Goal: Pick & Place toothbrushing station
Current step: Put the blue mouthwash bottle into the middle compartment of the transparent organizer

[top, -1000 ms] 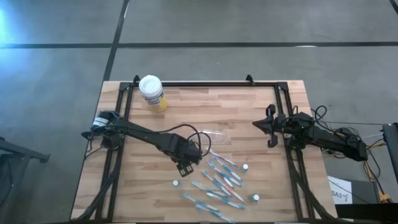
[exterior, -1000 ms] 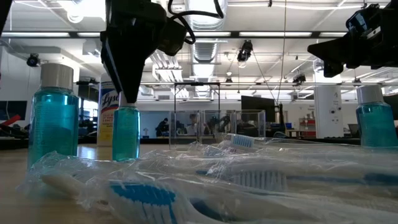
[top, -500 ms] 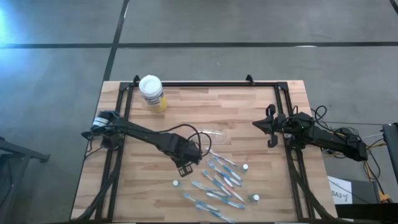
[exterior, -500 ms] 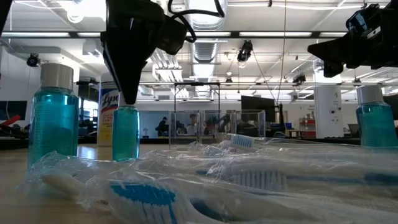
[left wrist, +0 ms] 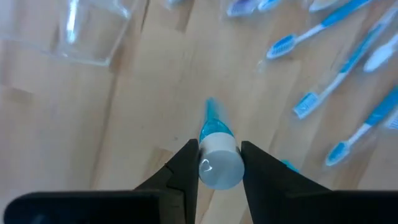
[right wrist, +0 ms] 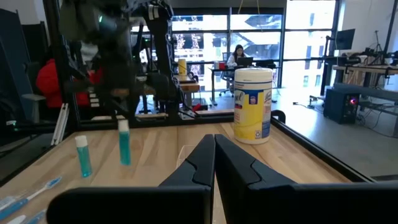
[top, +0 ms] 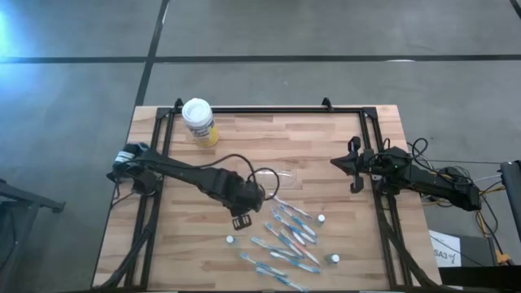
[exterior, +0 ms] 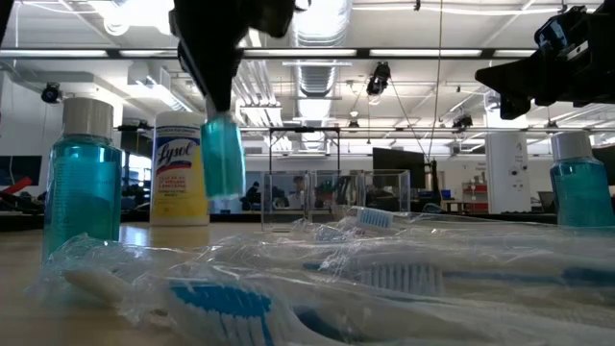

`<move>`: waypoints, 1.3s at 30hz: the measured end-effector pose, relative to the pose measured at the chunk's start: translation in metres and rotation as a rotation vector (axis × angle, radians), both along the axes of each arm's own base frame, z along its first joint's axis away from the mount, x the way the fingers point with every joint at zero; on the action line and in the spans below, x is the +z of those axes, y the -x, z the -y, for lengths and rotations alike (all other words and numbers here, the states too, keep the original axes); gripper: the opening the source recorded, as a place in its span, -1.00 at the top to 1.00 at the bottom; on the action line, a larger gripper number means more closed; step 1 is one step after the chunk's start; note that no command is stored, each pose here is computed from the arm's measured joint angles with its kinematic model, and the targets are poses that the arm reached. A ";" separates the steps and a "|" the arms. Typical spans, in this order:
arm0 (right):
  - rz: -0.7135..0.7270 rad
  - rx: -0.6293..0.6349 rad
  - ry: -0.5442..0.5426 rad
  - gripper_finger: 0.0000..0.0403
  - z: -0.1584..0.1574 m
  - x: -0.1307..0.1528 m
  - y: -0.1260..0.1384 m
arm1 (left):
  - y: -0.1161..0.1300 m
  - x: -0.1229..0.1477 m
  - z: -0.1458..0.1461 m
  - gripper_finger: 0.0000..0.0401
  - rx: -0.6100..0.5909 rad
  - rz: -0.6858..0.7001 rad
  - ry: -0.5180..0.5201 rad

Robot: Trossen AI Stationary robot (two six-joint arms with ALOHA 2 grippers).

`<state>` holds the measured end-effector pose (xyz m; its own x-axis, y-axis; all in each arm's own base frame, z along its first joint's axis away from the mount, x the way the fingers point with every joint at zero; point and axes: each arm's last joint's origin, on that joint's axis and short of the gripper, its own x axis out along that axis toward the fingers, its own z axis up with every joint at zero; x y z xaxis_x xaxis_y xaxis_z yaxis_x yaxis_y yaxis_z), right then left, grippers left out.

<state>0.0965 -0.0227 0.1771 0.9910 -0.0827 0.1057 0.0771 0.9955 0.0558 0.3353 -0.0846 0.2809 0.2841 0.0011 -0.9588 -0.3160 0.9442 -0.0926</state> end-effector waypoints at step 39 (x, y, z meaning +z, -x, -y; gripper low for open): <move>0.028 -0.054 0.009 0.96 0.001 0.003 0.001 | 0.194 -0.033 -0.058 0.52 0.153 0.786 0.017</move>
